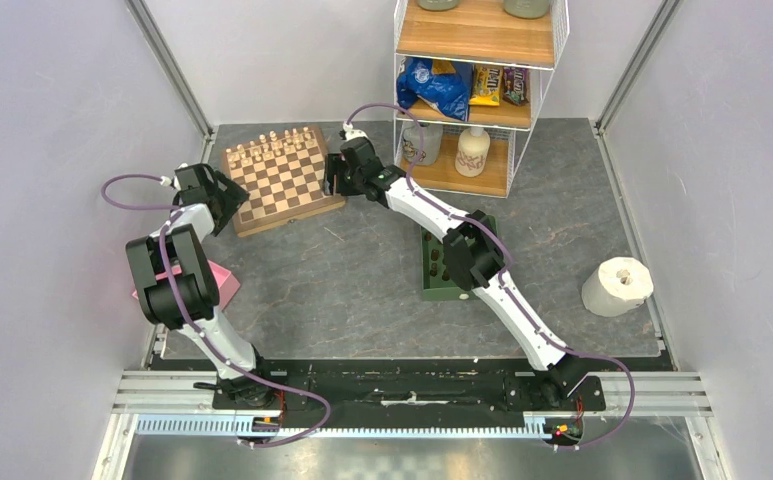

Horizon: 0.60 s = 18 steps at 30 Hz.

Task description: Set up the chess pieces on the board

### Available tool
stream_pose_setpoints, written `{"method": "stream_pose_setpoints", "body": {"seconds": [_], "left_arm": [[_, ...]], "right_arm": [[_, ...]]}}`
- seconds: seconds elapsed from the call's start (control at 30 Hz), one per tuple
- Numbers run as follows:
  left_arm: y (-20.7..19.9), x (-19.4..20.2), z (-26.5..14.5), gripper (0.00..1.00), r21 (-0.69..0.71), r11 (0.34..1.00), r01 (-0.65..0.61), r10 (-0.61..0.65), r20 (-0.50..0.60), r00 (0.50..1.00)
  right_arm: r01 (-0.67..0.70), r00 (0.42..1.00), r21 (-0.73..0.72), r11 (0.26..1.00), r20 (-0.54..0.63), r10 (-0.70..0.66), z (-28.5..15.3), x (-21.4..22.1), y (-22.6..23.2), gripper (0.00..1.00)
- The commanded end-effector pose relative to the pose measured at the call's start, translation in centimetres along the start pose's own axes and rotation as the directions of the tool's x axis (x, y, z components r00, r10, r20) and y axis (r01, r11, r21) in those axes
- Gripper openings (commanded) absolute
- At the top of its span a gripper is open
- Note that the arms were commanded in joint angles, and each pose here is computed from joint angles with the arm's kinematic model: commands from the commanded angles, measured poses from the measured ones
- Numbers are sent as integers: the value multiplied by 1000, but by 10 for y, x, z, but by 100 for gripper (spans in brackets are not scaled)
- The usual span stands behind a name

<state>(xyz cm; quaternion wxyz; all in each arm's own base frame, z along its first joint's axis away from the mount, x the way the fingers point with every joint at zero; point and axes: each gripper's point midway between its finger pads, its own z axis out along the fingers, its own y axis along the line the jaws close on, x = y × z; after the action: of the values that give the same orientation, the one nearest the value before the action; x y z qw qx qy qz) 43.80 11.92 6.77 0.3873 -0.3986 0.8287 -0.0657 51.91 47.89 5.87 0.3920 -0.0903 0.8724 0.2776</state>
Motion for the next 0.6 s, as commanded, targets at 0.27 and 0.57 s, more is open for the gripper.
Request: {"method": "stream_pose_setpoints", "body": {"seconds": [0.27,0.57], "left_arm": [[1,7,9,81,1,1000,5,-5,-56,998],[1,19,7,66,17,1000,7,-6,-91,996]], "right_arm": [[-122,992,-64,990,-20,121,10,-5,-15,63],[-166,985,-98,981,-62,160,10,4,-10,53]]}}
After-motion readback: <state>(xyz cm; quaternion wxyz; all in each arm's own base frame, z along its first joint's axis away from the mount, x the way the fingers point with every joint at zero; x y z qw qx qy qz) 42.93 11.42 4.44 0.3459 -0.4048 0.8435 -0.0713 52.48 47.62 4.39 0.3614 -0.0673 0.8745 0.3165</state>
